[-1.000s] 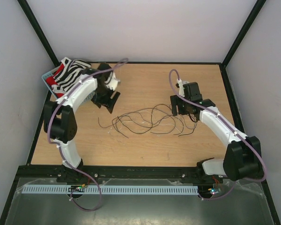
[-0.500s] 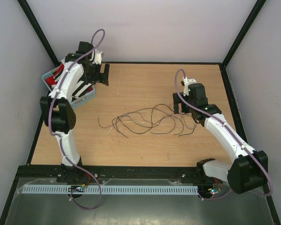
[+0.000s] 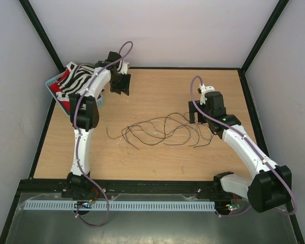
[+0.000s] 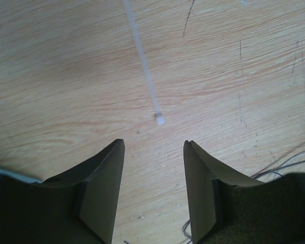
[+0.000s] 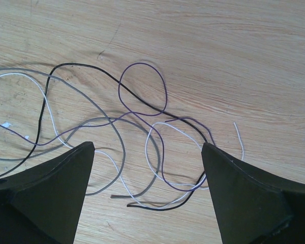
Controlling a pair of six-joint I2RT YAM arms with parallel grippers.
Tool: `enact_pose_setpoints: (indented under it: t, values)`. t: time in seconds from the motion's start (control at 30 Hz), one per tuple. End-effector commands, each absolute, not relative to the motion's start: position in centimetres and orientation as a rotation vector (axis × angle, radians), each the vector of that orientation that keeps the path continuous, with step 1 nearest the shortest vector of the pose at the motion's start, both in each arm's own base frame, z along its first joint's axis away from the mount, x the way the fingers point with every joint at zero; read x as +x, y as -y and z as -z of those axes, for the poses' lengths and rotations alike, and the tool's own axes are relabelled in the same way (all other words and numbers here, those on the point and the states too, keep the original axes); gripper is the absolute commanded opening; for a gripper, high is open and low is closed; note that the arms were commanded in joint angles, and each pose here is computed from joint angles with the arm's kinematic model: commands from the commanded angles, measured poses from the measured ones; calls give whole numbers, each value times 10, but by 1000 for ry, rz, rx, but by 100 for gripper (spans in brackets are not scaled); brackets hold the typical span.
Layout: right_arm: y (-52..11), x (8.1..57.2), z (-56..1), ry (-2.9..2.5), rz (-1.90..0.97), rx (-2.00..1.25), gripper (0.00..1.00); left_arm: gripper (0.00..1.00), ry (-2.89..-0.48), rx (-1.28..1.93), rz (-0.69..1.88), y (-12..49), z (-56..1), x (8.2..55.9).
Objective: Zip-tie the wires
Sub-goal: Pick up the ribbon at the center of the board.
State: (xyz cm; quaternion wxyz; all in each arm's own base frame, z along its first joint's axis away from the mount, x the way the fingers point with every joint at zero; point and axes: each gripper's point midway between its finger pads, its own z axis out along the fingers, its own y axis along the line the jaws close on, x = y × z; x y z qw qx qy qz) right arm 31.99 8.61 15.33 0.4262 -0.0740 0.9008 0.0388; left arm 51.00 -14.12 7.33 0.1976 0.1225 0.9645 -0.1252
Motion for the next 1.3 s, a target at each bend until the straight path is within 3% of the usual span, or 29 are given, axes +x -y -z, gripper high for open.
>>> enact_pose_setpoints:
  t: [0.0, 0.37, 0.9, 1.27]
  values:
    - [-81, 324, -166, -2200, -76, -158, 97, 52, -2691, 373, 332, 154, -66, 517]
    - [-80, 324, -166, -2197, -66, -157, 97, 46, -2748, 383, 260, 160, -35, 512]
    - [-78, 322, -171, -2180, -65, -147, 98, 28, -2785, 352, 194, 157, -15, 511]
    - [-77, 322, -172, -2174, -61, -144, 98, 23, -2814, 391, 135, 159, -8, 497]
